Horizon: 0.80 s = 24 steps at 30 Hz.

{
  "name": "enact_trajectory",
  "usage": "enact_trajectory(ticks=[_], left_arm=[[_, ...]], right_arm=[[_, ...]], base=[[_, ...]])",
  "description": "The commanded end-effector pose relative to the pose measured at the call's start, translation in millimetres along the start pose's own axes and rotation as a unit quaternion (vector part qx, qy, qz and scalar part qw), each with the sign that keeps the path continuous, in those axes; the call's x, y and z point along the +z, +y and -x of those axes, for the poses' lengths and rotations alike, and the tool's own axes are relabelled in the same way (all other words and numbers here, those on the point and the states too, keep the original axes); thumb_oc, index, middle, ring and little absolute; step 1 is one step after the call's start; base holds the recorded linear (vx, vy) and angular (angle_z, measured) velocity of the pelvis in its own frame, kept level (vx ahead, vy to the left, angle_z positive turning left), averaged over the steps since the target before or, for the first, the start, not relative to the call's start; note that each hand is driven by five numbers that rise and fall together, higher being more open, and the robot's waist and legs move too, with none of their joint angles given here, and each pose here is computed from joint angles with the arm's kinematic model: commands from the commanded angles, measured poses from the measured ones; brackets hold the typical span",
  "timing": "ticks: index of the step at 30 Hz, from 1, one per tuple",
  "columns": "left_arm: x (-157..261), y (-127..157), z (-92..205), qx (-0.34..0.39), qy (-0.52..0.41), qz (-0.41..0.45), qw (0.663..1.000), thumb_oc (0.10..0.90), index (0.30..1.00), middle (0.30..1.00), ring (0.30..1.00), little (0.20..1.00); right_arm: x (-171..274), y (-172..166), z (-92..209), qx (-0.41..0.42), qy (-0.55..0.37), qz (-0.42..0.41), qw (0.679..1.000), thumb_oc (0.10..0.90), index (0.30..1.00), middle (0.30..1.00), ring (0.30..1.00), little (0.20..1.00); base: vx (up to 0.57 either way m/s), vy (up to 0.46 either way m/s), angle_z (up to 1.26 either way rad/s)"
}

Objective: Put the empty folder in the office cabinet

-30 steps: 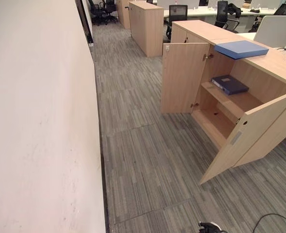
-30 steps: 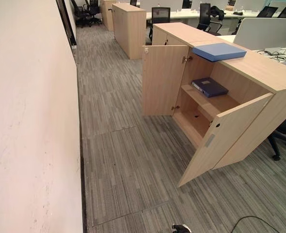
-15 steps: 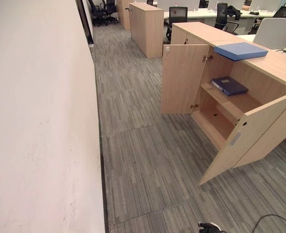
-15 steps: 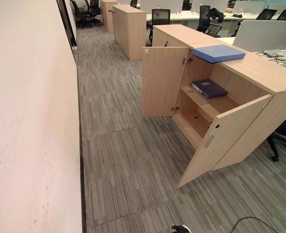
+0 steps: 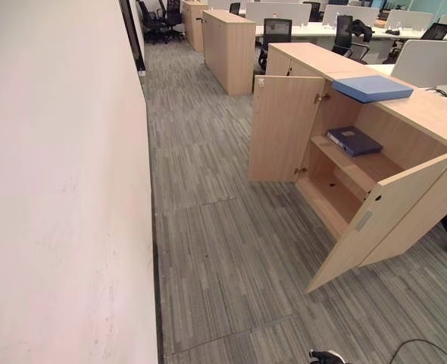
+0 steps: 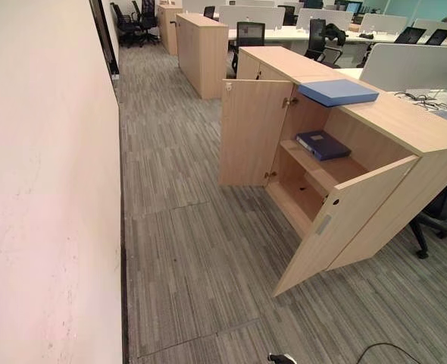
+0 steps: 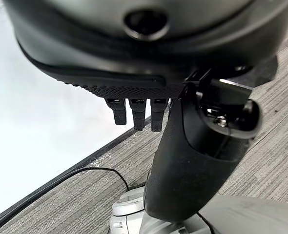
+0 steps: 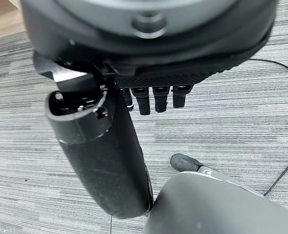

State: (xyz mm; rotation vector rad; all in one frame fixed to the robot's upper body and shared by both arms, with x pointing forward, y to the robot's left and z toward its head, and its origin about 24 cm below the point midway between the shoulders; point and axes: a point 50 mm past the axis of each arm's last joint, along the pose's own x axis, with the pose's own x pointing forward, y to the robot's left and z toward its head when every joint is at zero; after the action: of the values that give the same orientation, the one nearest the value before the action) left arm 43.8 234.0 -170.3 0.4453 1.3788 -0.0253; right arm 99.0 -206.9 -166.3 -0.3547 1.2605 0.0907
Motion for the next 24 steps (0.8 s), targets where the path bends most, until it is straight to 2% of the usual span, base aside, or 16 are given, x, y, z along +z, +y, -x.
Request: enact_trajectory(ticks=[1,4,7,12,19,24], left_arm=[[17,18,-2,0.036,-0.005,0.029,0.999,0.8,0.9,0.9,0.9,0.9],[19,24,-2,0.052,-0.01,0.084,0.995,0.8,0.9,0.9,0.9,0.9],[28,24,-2,0.061,-0.025,0.089,0.994,0.8,0.9,0.9,0.9,0.9],[14,20,-2,0.064,-0.009,0.123,0.99,0.8,0.9,0.9,0.9,0.9],[-5,8,0,0.058,0.018,0.138,0.989,0.8,0.9,0.9,0.9,0.9],[-20,6,2,0.06,0.043,0.154,0.985,0.8,0.9,0.9,0.9,0.9]], right_arm=[[4,-11,0,-0.016,-0.004,0.007,1.0,0.8,0.9,0.9,0.9,0.9],[-5,-7,0,-0.013,0.008,-0.003,1.0,0.8,0.9,0.9,0.9,0.9],[-2,-16,0,-0.028,0.009,0.013,0.999,0.8,0.9,0.9,0.9,0.9],[1,-25,0,-0.042,0.007,0.028,0.999,0.8,0.9,0.9,0.9,0.9],[-2,-28,0,-0.054,0.02,0.033,0.998,0.8,0.9,0.9,0.9,0.9],[-10,-19,1,-0.042,0.036,0.034,0.998,0.8,0.9,0.9,0.9,0.9]], base=[[0.07,-0.172,0.01],[0.04,-0.139,0.06],[-0.02,-0.119,0.14],[0.14,0.002,-0.12],[0.3,0.124,0.08],[0.3,0.206,-0.56]])
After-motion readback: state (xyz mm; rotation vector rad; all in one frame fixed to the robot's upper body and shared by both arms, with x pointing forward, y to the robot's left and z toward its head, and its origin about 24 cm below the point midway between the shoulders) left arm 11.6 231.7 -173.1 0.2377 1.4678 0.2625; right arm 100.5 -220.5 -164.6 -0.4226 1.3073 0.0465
